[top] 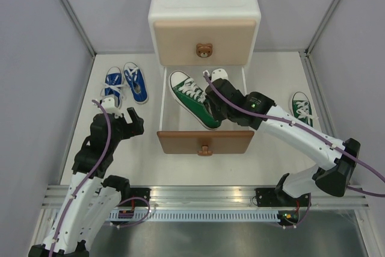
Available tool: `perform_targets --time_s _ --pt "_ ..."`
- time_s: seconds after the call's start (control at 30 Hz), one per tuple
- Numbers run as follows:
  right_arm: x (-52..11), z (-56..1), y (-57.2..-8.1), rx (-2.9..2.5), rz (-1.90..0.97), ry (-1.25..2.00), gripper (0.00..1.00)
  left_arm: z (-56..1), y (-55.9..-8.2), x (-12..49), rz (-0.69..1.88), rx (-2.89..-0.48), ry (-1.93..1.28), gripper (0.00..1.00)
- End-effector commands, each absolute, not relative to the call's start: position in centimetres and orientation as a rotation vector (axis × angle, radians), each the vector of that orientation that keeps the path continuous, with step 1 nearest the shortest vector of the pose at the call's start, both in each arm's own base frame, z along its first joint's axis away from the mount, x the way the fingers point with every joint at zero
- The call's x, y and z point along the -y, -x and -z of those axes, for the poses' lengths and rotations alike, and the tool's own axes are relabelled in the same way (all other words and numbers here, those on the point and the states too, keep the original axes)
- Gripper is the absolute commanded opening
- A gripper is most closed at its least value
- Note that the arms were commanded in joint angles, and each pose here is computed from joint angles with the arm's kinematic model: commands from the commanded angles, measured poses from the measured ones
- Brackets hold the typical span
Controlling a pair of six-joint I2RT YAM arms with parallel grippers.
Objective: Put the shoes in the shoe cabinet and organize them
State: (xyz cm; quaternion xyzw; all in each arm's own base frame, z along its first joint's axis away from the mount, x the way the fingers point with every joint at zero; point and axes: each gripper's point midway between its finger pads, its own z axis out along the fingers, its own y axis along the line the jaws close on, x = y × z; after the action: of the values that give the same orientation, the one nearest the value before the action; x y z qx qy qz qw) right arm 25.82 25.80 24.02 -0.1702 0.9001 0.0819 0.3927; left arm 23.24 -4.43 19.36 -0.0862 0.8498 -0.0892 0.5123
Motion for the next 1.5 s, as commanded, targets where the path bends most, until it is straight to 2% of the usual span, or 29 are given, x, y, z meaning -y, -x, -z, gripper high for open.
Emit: perform_targets --time_s 0.0,0.4,0.9,1.47 --pt "-25.4 -26.8 -27.3 -2.208 -0.211 0.307 0.00 -20.1 -23.7 4.3 0.196 -2.006 0.184 1.00" --pt "-26.4 -23.8 -28.3 -2.322 -0.168 0.041 0.01 -20.0 -23.7 3.9 0.175 -2.008 0.202 1.00" --pt "-28.8 -22.2 -30.2 -2.258 -0.281 -0.451 0.00 -20.1 -23.8 3.7 0.163 -2.003 0.214 1.00" --pt "-32.2 -18.8 -29.4 -2.318 -0.220 -0.518 0.01 -20.3 -23.7 3.5 0.160 -1.997 0.220 1.00"
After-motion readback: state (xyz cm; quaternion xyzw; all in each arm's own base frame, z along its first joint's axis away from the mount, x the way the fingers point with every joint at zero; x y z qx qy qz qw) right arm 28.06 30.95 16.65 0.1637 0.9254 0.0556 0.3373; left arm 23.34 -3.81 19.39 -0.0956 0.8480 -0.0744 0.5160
